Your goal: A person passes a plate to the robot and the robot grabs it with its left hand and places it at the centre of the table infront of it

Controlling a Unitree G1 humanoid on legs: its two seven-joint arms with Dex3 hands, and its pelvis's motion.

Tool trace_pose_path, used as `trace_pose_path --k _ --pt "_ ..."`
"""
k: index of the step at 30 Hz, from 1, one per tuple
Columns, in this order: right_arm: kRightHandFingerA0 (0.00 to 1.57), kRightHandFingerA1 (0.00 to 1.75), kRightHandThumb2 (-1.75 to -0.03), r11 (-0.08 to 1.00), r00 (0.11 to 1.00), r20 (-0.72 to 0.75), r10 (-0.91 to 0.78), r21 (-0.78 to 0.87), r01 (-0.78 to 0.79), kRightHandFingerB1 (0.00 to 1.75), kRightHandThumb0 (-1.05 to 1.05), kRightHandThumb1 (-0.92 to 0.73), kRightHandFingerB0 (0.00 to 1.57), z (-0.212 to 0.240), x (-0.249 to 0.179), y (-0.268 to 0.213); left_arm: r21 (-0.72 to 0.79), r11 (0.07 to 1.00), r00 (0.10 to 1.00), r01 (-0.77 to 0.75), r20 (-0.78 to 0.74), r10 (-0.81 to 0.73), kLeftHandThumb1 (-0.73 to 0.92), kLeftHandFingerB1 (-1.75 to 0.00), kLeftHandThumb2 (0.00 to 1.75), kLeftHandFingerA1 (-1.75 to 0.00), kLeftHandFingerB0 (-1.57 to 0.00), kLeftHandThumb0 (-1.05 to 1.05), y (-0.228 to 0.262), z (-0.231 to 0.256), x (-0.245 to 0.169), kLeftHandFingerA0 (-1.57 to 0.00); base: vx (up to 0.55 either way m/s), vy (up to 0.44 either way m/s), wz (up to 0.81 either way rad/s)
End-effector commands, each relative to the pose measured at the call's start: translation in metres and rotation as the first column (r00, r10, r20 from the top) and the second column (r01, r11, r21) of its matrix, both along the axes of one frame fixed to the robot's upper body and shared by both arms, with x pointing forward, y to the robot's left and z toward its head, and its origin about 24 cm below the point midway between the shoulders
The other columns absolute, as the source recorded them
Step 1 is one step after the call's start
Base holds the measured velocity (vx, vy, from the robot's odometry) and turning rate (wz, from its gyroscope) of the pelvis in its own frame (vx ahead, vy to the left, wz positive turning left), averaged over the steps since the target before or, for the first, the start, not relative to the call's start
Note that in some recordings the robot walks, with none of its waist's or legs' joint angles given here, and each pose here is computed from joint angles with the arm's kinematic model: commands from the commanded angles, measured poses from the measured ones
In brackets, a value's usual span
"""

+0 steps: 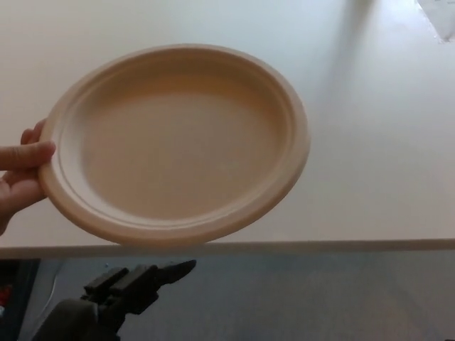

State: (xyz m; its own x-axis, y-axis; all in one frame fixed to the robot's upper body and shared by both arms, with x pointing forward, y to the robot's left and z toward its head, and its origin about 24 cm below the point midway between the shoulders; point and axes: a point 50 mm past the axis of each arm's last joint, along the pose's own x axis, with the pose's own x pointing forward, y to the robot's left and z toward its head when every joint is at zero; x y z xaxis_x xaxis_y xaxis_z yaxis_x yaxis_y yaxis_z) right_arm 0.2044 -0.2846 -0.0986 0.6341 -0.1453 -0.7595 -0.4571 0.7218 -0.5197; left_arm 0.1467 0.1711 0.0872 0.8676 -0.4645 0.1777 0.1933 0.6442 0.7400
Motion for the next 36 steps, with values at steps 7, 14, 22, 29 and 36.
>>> trace_pose_path --k 7,14,22,29,36 --pt "0.28 0.56 -0.66 1.0 1.0 0.008 0.006 -0.031 -0.006 0.44 -0.83 -0.85 0.24 0.011 0.011 -0.011 0.055 0.97 0.91 0.237 0.337 -0.241 0.45 -0.44 0.76 -0.49 -0.31 -0.61 -0.022 0.064 -0.036 -0.42 0.0 0.0 0.0" --pt "0.29 0.56 -0.66 1.0 1.0 0.016 -0.002 -0.024 0.002 0.44 -0.84 -0.86 0.25 0.011 0.011 -0.012 0.064 0.955 0.892 0.291 0.342 -0.295 0.57 -0.35 0.58 -0.44 -0.41 -0.56 -0.026 0.076 -0.05 -0.63 0.0 0.0 0.0" --pt "0.29 0.56 -0.66 1.0 0.999 0.035 0.002 -0.03 0.0 0.44 -0.82 -0.86 0.24 0.017 0.019 -0.012 0.02 0.919 0.826 0.394 0.431 -0.363 0.44 -0.53 0.84 -0.66 -0.49 -0.56 -0.031 0.088 -0.061 -0.78 0.0 0.0 0.0" --pt "0.29 0.58 -0.66 0.999 0.999 0.041 0.023 -0.037 -0.021 0.46 -0.81 -0.87 0.25 0.019 0.023 -0.011 -0.132 0.874 0.74 0.468 0.599 -0.306 0.46 -0.47 0.55 -0.55 -0.7 -0.54 -0.034 0.1 -0.067 -0.88 0.0 0.0 0.0" --pt "0.28 0.57 -0.66 0.999 0.999 0.039 0.021 -0.037 -0.02 0.45 -0.8 -0.87 0.24 0.018 0.023 -0.01 -0.176 0.861 0.613 0.476 0.769 -0.182 0.44 -0.49 0.53 -0.57 -0.76 -0.37 -0.031 0.115 -0.06 -0.93 0.0 0.0 0.0"
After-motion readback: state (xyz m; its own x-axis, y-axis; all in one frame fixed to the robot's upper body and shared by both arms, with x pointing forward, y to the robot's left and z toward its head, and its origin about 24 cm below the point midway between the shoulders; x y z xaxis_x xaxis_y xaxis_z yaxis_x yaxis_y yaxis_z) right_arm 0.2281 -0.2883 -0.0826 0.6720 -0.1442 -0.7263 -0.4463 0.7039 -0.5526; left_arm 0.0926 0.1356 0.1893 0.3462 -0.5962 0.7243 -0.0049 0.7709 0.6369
